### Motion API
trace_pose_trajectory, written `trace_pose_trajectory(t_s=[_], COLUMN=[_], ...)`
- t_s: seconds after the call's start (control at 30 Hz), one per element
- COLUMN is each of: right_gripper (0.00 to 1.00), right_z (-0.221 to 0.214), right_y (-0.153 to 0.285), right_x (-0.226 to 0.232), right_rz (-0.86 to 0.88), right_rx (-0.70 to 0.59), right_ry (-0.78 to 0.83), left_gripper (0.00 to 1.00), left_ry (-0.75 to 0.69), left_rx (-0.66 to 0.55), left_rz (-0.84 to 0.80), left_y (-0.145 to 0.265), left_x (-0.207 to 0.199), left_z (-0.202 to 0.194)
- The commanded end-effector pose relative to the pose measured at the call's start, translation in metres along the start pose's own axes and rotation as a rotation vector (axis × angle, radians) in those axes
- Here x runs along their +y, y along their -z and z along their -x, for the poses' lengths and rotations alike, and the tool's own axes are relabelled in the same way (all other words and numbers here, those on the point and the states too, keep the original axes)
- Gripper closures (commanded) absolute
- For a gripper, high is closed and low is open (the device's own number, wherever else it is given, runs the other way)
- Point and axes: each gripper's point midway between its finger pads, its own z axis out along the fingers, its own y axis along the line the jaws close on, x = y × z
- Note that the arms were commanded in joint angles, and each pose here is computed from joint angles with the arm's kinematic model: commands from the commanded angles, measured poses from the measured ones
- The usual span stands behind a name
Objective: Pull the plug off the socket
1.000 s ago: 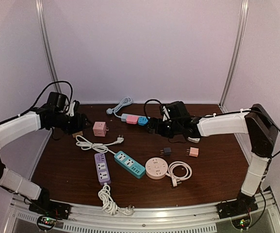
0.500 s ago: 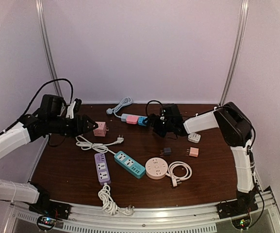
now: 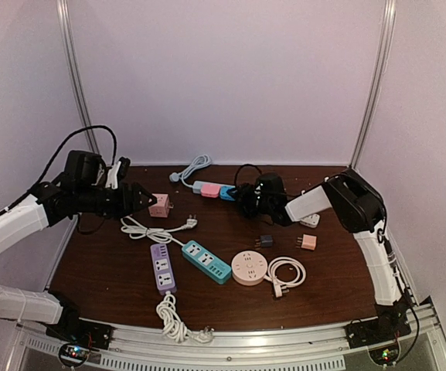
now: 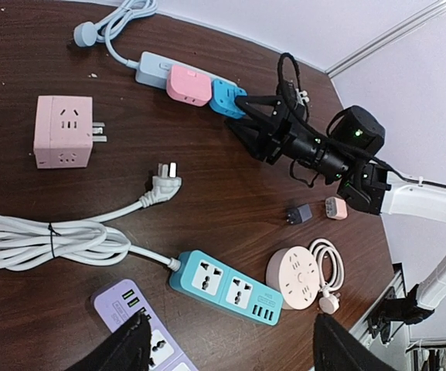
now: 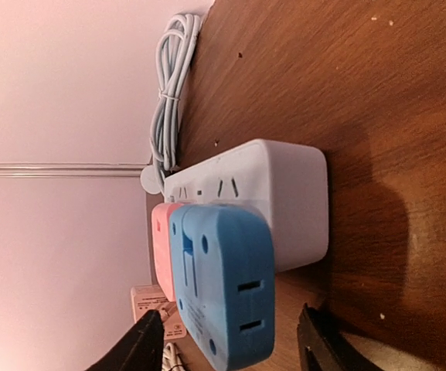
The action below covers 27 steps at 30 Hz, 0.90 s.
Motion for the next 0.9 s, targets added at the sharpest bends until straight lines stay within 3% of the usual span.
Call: trace_pose_trajectory(t_s=[0.0, 0.27, 0.37, 0.5, 0.87], right_gripper=[0.46, 0.70, 0.84, 0.95, 1.00], right_z=[0.016, 0.017, 0.017, 0.011, -0.039], right_y=[-0.006, -0.012, -0.008, 0.008, 0.069], right_x=[0.002, 0.001, 0.003, 0.006, 0.005], right_rz=[0.082, 0.123, 0.140, 0.157, 0.221], right_rx=[-0.036, -0.021, -0.004, 0.016, 0.118], right_ry=[-0.112, -0.172, -0.186, -0.203, -0.279], left_gripper=[0.27, 0.27, 0.27, 0.27, 0.27], left_ry=[-0.005, 0.001, 0.001, 0.001, -0.033], left_rx=[-0.024, -0.012, -0.006, 0.003, 0.073], left_rz=[-0.033, -0.036, -0.043, -0.061, -0.125], left_y=[0.002, -0.006, -0.012, -0.023, -0.075], left_x=[-0.011, -0.011, -0.014, -0.019, -0.049], left_z=[0.006, 0.003, 0.002, 0.000, -0.006])
